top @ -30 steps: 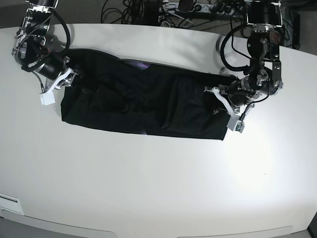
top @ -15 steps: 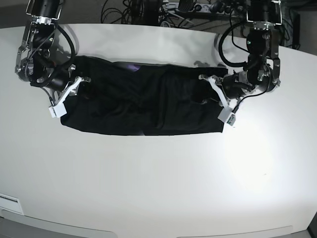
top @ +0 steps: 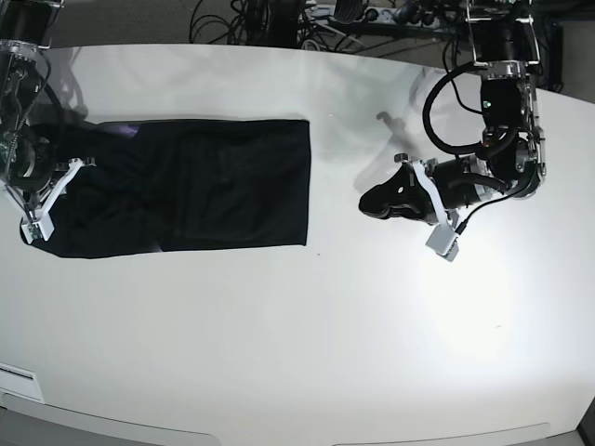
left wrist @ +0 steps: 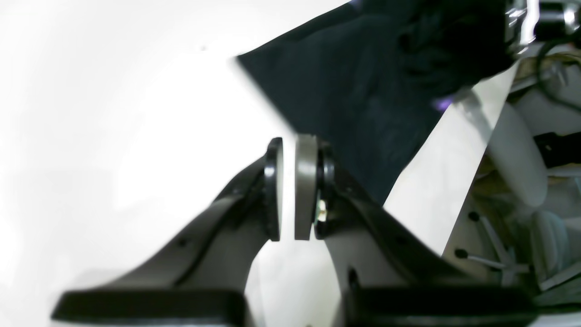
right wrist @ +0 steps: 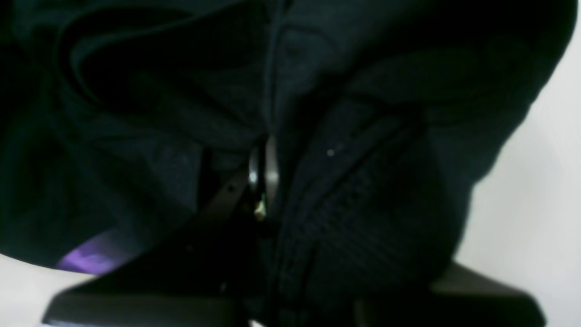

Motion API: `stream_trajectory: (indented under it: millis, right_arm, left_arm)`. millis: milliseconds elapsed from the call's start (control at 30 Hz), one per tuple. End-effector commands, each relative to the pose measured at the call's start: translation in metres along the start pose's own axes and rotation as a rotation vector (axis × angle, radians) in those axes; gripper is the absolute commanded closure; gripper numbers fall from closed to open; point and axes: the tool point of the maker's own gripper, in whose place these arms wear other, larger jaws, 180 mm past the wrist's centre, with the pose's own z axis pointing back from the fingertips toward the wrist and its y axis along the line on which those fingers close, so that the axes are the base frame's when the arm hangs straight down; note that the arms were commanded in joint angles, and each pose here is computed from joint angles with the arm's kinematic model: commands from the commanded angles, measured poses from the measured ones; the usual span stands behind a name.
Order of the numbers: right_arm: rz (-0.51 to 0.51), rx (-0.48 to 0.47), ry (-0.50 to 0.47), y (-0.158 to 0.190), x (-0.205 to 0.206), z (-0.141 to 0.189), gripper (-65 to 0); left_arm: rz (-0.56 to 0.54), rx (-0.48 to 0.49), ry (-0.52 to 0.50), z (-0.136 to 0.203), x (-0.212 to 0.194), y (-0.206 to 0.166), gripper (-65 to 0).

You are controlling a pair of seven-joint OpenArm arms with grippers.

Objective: Fold the T-shirt properly

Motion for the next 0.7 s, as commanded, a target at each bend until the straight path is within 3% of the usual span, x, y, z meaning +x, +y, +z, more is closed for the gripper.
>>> stream_trajectory:
  millis: [0, 100, 300, 467, 667]
  right_arm:
    - [0.028, -0.033, -0.067, -0.010, 0.022, 0.014, 0.0]
    - [0.039, -0.032, -0.143, -0.003, 0.042, 0.030, 0.0]
    - [0.025, 0.142, -0.293, 0.047, 0.070, 0.047, 0.0]
    - [-0.051, 0.267, -0.348, 0.086, 0.074, 0.043, 0.0]
    - [-0.149, 0.484, -0.426, 0.148, 0.081, 0.044, 0.0]
  left_arm:
    - [-0.033, -0.004, -0.033, 0.005, 0.013, -0.002, -7.1]
    - [-0.033, -0.004, -0.033, 0.005, 0.013, -0.002, -7.1]
    - [-0.030, -0.003, -0.030, 0.005, 0.012, -0.001, -7.1]
    - [-0.008, -0.004, -0.017, 0.004, 0.001, -0.002, -7.1]
    - [0.021, -0.002, -0.019, 0.004, -0.011, -0.003, -7.1]
